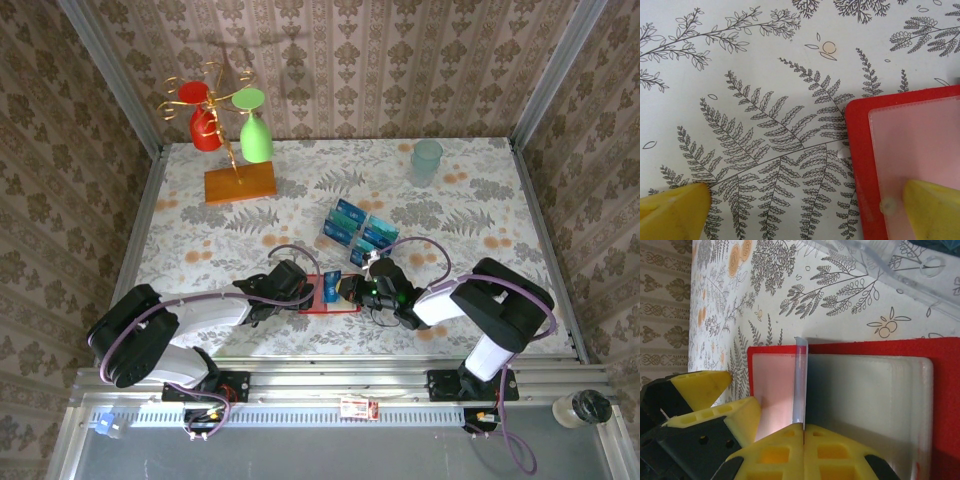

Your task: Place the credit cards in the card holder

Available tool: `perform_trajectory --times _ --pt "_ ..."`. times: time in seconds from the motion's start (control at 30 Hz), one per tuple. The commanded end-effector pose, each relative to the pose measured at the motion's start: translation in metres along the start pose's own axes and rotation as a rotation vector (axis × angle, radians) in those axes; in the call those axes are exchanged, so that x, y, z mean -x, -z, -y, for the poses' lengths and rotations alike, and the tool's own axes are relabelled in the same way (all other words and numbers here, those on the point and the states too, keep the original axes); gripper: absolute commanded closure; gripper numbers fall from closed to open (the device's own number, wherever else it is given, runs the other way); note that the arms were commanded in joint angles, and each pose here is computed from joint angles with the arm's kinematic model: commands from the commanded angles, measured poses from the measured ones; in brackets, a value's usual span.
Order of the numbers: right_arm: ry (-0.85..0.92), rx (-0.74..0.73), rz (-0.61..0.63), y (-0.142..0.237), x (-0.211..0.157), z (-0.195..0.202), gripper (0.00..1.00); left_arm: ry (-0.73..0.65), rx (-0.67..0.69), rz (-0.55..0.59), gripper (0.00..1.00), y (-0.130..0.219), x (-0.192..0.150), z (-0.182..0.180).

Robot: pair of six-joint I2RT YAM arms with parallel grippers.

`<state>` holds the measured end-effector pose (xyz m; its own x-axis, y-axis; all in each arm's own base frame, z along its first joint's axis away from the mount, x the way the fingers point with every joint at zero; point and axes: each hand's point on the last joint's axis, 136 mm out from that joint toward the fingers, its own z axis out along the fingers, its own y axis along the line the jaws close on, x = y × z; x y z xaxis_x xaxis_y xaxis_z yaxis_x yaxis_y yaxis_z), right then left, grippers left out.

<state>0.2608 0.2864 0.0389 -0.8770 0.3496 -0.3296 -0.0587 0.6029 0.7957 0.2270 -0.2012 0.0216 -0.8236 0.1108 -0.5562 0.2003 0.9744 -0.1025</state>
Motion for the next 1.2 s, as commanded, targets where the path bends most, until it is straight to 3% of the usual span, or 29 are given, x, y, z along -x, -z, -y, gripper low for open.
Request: perform_trajectory --times 0.0,1.17 --pt "-0.009 -0.005 -0.019 -0.001 -0.005 0.005 1.0 0.008 0.028 -0.023 0.0 0.001 -0.01 -0.009" --pt "-0.026 -0.08 -0.097 0.007 -0.022 0.021 1.0 0.008 0.026 -0.016 0.0 0.0 -0.008 -0.008"
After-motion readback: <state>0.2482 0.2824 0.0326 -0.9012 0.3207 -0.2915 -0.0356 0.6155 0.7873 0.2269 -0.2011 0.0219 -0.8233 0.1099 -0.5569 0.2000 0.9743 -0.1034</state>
